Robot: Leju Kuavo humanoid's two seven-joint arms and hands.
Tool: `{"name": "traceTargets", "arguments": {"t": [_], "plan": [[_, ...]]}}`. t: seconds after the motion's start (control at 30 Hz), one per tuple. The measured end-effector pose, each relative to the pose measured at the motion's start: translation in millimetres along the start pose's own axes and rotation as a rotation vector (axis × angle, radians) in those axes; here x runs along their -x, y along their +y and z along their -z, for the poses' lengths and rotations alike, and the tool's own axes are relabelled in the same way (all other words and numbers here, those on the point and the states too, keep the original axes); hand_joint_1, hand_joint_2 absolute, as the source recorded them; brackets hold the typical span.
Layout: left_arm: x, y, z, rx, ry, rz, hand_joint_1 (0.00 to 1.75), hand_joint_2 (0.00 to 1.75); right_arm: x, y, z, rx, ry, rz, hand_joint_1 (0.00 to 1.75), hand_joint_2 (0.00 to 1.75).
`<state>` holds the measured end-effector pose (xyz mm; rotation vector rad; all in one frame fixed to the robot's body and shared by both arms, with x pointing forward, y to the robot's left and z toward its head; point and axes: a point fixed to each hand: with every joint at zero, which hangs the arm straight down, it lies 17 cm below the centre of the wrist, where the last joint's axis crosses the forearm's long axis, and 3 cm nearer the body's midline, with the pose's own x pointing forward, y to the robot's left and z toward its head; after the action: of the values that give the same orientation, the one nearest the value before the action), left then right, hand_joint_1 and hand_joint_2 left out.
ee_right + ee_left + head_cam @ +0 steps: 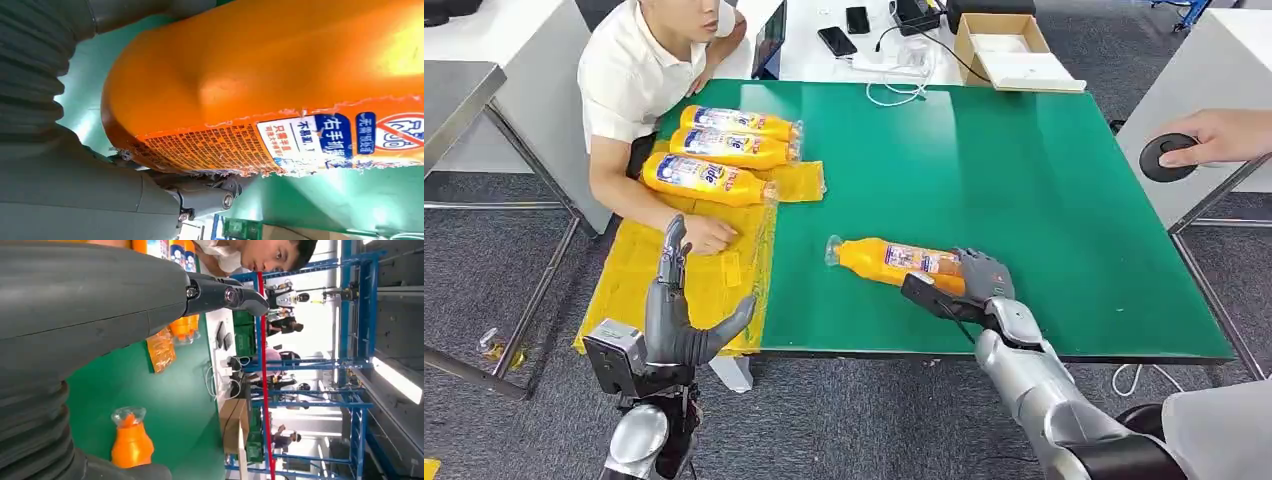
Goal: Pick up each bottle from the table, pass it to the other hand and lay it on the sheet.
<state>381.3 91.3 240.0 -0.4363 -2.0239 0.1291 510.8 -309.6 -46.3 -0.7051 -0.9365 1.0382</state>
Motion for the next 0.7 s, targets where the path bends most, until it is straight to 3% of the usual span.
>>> {"name": "traceTargets", "arguments": {"t": [0.2,0.37,0.5,0.7], "plan": [[-0.1,-0.1,0.0,0.000,0.000,0.000,0.00,1.75,-0.5,-1.2,0.0,0.004,-0.016,0.017,1.75,1.75],[-2.6,1.3,-0.4,-0.004,-0.015,-0.003,0.00,1.75,-14.5,-4.2,-4.0,0.060,-0.125,0.159,1.75,1.75],[-3.4,1.3,-0.8,-0.002,-0.018,-0.006,0.00,1.75,-17.6,-1.0,-6.4,0.075,-0.138,0.211,1.75,1.75],[5.6,3.6,-12.3,-0.008,0.032,-0.037,0.00,1.75,-32.9,5.7,-15.1,0.094,-0.223,0.371,1.75,1.75]]}}
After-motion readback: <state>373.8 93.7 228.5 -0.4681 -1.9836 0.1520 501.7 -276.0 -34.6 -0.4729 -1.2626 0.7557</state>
